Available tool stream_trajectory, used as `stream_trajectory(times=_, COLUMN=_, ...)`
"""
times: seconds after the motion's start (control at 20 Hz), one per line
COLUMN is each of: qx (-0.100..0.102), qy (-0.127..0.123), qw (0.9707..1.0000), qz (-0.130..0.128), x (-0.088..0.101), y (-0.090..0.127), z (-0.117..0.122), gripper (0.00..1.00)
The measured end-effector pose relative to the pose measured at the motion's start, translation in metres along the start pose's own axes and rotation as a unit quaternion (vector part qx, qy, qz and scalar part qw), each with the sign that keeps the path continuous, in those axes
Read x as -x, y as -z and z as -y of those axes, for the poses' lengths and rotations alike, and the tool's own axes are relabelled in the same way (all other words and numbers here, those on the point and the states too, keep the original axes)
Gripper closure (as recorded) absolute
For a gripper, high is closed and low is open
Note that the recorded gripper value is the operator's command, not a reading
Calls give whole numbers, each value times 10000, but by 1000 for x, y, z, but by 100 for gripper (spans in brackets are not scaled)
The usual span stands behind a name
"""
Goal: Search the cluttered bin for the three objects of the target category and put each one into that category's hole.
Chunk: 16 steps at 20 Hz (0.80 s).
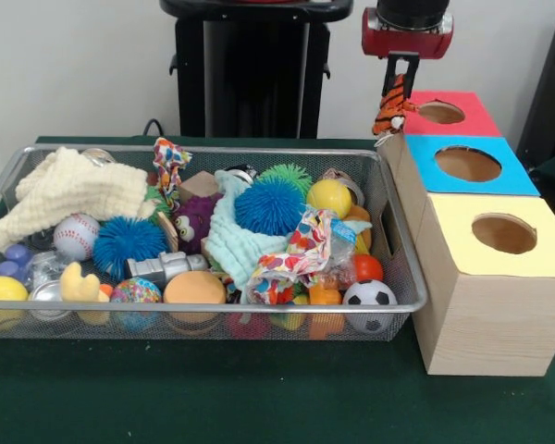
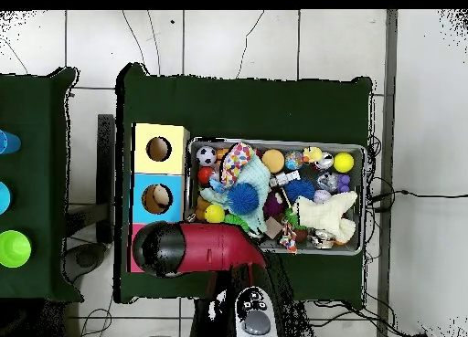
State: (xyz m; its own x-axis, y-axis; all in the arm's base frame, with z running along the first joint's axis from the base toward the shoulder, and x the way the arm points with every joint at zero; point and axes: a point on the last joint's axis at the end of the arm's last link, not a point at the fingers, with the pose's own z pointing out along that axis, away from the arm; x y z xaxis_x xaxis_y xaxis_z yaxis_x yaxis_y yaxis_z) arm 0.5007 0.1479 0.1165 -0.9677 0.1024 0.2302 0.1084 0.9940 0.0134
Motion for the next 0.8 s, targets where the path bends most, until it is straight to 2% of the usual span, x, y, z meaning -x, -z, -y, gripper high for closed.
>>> stream_trajectory(times=0.05, qx=2, qy=-2, qw=10000, qz=3, x=0, y=0, z=0, gripper=100)
stream_trajectory(times=0.1, qx=-16, qy=18, qw=10000, qz=89, x=1, y=2, z=0, gripper=0)
stream_trajectory(times=0.2, qx=-20, qy=34, qw=9998, qz=179, x=3, y=4, z=0, gripper=0)
stream_trajectory(times=0.35, qx=-3, qy=36, qw=9990, qz=451, x=10, y=10, z=0, gripper=0)
stream_trajectory(times=0.4, qx=15, qy=39, qw=9976, qz=693, x=16, y=16, z=-1, gripper=0)
stream_trajectory(times=0.6, qx=28, qy=50, qw=9958, qz=914, x=21, y=22, z=-2, gripper=0)
stream_trajectory(times=0.8, qx=26, qy=118, qw=9948, qz=1016, x=23, y=28, z=-10, gripper=0)
